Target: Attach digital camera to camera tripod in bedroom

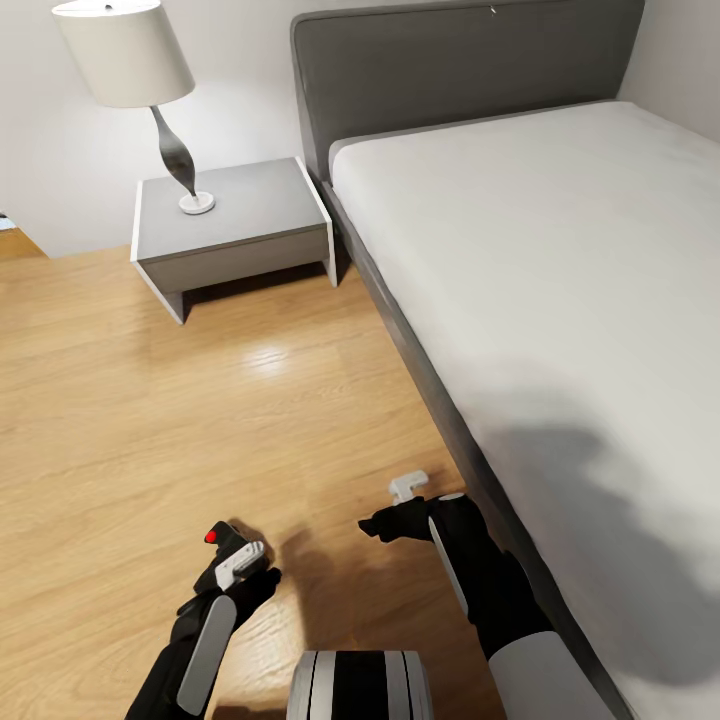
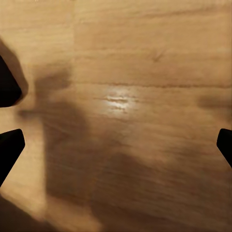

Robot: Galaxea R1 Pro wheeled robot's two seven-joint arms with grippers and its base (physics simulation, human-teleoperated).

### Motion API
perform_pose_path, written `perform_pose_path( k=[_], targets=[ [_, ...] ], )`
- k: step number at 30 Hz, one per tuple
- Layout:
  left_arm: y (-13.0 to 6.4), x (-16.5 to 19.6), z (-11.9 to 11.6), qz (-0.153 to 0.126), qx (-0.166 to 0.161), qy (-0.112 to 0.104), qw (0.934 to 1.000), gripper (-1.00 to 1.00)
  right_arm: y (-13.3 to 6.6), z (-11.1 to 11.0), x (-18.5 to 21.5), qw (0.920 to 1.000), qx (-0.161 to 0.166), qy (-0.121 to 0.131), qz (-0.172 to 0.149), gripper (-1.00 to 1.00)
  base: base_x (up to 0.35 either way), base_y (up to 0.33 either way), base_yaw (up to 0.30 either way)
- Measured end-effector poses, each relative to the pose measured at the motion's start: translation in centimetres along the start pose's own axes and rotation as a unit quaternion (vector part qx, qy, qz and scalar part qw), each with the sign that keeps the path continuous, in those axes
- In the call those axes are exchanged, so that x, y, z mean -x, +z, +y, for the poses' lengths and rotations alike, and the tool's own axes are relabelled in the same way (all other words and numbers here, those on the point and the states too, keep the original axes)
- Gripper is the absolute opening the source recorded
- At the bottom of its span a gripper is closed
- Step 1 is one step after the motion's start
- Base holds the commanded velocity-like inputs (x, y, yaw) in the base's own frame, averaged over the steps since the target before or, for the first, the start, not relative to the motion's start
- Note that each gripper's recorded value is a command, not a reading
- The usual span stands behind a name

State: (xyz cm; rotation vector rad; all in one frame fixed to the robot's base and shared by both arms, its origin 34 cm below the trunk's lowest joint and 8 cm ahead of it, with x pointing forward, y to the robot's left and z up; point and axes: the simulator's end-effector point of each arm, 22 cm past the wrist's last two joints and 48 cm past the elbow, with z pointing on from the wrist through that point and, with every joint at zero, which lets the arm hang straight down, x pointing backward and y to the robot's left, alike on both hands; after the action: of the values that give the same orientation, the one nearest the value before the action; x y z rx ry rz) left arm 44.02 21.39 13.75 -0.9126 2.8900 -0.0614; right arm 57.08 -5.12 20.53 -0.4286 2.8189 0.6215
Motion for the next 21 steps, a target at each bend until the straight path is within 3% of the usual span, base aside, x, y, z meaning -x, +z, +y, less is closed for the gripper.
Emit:
perform_pose_path(
  k=[21],
  targets=[
    [0.06, 0.57, 0.62, -0.029, 0.027, -0.023, 0.9989, 1.00, -0.23, -0.11, 0.39, 1.0000, -0.004, -0.004, -0.004, 1.00, 0.000, 0.000, 0.000]
  ],
)
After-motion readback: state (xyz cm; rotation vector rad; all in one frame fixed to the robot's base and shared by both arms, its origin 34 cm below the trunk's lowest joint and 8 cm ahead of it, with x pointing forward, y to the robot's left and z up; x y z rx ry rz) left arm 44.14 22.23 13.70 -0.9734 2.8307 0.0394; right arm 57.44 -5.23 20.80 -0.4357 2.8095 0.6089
